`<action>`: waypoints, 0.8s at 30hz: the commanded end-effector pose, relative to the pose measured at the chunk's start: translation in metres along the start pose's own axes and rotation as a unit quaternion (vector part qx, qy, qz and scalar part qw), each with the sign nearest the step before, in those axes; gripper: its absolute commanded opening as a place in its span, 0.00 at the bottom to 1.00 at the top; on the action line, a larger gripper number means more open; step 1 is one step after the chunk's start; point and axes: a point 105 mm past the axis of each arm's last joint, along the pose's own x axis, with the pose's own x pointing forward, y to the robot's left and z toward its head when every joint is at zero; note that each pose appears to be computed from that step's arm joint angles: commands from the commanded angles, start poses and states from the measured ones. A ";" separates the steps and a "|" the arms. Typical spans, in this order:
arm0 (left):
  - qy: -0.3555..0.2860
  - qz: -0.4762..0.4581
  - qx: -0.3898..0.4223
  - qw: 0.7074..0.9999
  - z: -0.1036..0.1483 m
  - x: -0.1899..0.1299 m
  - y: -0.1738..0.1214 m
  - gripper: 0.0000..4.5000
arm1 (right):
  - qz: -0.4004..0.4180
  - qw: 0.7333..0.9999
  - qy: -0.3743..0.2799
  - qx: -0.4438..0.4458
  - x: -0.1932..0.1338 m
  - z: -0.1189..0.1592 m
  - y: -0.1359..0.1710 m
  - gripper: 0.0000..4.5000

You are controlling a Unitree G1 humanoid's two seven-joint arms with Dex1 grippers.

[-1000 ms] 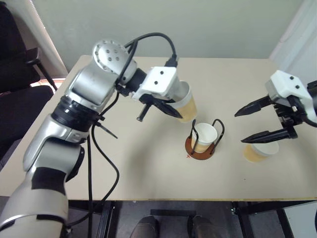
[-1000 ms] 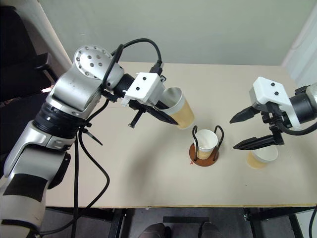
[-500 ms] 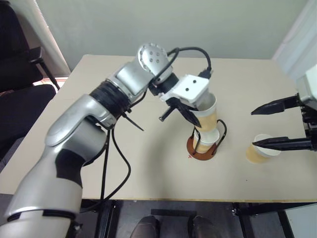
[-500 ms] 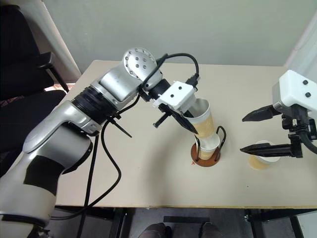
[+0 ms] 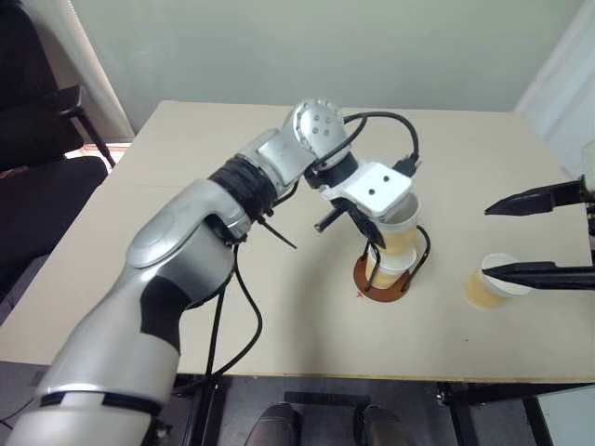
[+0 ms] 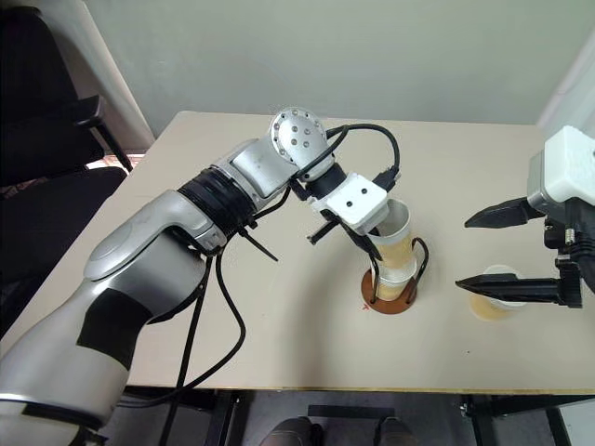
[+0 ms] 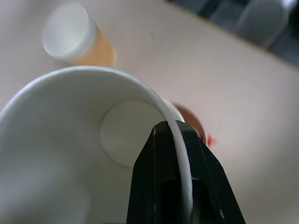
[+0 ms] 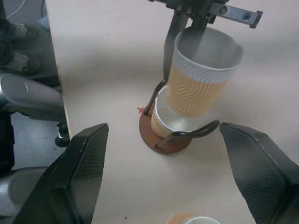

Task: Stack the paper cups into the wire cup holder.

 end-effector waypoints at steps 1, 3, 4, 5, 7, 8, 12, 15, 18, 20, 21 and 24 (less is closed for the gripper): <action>0.017 -0.014 0.036 0.999 0.009 -0.005 0.005 0.01 | -0.021 1.000 -0.005 -0.021 -0.008 0.008 -0.001 0.88; 0.015 -0.016 0.039 0.999 0.010 -0.002 0.007 0.01 | -0.018 1.000 -0.005 -0.020 -0.006 0.008 0.000 0.88; 0.015 -0.017 0.040 0.999 0.010 0.000 0.007 0.01 | -0.017 1.000 -0.005 -0.019 -0.006 0.008 0.001 0.88; 0.014 -0.017 0.041 0.999 0.010 0.000 0.007 0.01 | -0.016 1.000 -0.004 -0.019 -0.006 0.008 0.001 0.88; 0.013 -0.021 0.044 0.999 0.011 0.002 0.006 0.01 | -0.013 1.000 -0.002 -0.017 -0.006 0.007 0.002 0.88; 0.014 -0.023 0.046 0.999 0.012 0.003 0.006 0.01 | -0.013 1.000 -0.001 -0.017 -0.006 0.007 0.002 0.88; 0.027 -0.027 0.064 0.997 0.012 0.004 0.007 0.05 | -0.013 1.000 0.001 -0.015 -0.006 0.006 0.002 0.88; 0.031 -0.026 0.071 0.997 0.014 0.003 0.009 0.22 | -0.019 1.000 -0.002 -0.019 -0.006 0.006 -0.001 0.88; 0.028 -0.019 0.070 0.997 0.017 0.000 0.013 0.45 | -0.027 0.999 -0.001 -0.022 -0.007 0.005 -0.004 0.88; 0.019 -0.008 0.066 0.998 0.022 -0.004 0.017 0.60 | -0.029 0.999 0.003 -0.019 -0.007 0.002 -0.006 0.88; 0.014 -0.001 0.065 0.998 0.024 -0.006 0.019 0.67 | -0.030 0.999 0.004 -0.019 -0.007 0.001 -0.007 0.88; -0.002 0.017 0.058 0.998 0.030 -0.012 0.025 0.91 | -0.034 0.999 0.007 -0.016 -0.007 -0.002 -0.009 0.88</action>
